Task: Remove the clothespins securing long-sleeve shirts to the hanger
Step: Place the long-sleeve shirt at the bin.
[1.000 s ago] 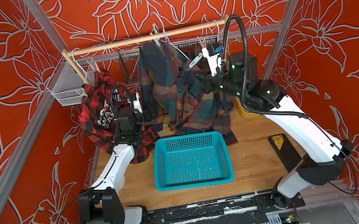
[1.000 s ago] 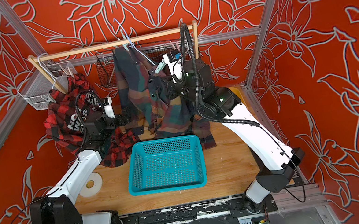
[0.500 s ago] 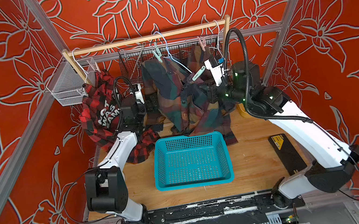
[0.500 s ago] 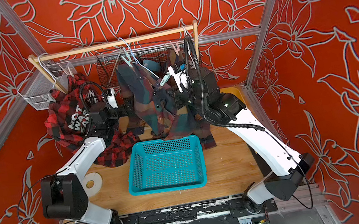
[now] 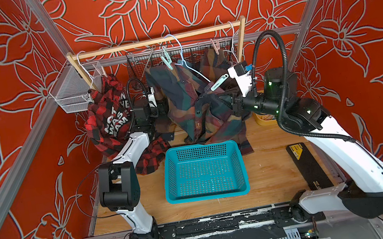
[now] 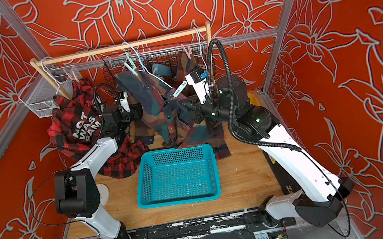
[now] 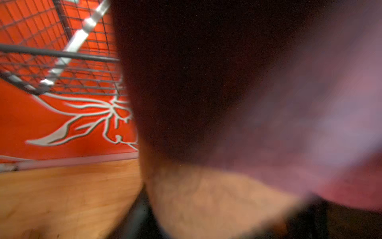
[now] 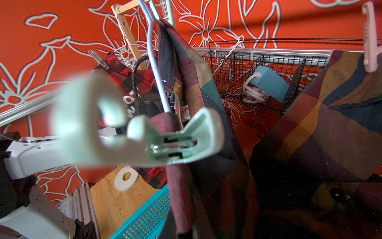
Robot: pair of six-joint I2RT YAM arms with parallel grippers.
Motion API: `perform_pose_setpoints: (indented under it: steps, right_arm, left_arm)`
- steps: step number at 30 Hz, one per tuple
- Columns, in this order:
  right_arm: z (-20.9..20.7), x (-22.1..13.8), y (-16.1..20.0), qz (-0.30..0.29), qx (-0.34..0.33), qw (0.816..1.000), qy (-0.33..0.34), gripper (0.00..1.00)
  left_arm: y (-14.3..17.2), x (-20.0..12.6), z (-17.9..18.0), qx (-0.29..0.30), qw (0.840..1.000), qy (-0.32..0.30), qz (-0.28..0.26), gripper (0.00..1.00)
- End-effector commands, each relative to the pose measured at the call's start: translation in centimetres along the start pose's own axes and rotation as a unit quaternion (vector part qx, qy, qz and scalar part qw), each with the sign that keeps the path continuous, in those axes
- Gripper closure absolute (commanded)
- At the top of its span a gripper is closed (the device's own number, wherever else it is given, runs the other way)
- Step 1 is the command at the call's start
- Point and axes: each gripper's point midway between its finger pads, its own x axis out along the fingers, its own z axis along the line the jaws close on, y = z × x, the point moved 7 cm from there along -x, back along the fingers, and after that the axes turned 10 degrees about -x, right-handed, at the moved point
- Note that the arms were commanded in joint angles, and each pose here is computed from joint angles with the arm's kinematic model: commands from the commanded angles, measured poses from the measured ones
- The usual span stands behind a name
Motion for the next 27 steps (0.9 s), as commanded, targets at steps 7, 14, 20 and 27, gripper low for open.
perform_pose_setpoints:
  steps: [7,14,20,27]
  right_arm:
    - [1.0,-1.1,-1.6,-0.051,-0.019,0.998,-0.038,1.0]
    - [1.2,-1.5,-4.3,-0.078,-0.03,0.996,-0.042,1.0]
    - [1.4,-1.6,-7.2,-0.104,-0.029,0.993,-0.055,1.0]
    - [1.6,-1.9,-10.3,-0.133,-0.039,0.988,-0.064,1.0]
  left_arm:
    - [-2.8,-2.0,-5.3,0.017,0.993,0.109,-0.032,1.0]
    - [-3.9,-5.3,-9.0,0.025,0.984,0.168,-0.047,1.0]
    - [-6.5,-9.1,-11.4,0.019,0.972,0.219,-0.082,1.0]
    - [-10.6,-13.3,-15.0,0.034,0.953,0.275,-0.123,1.0]
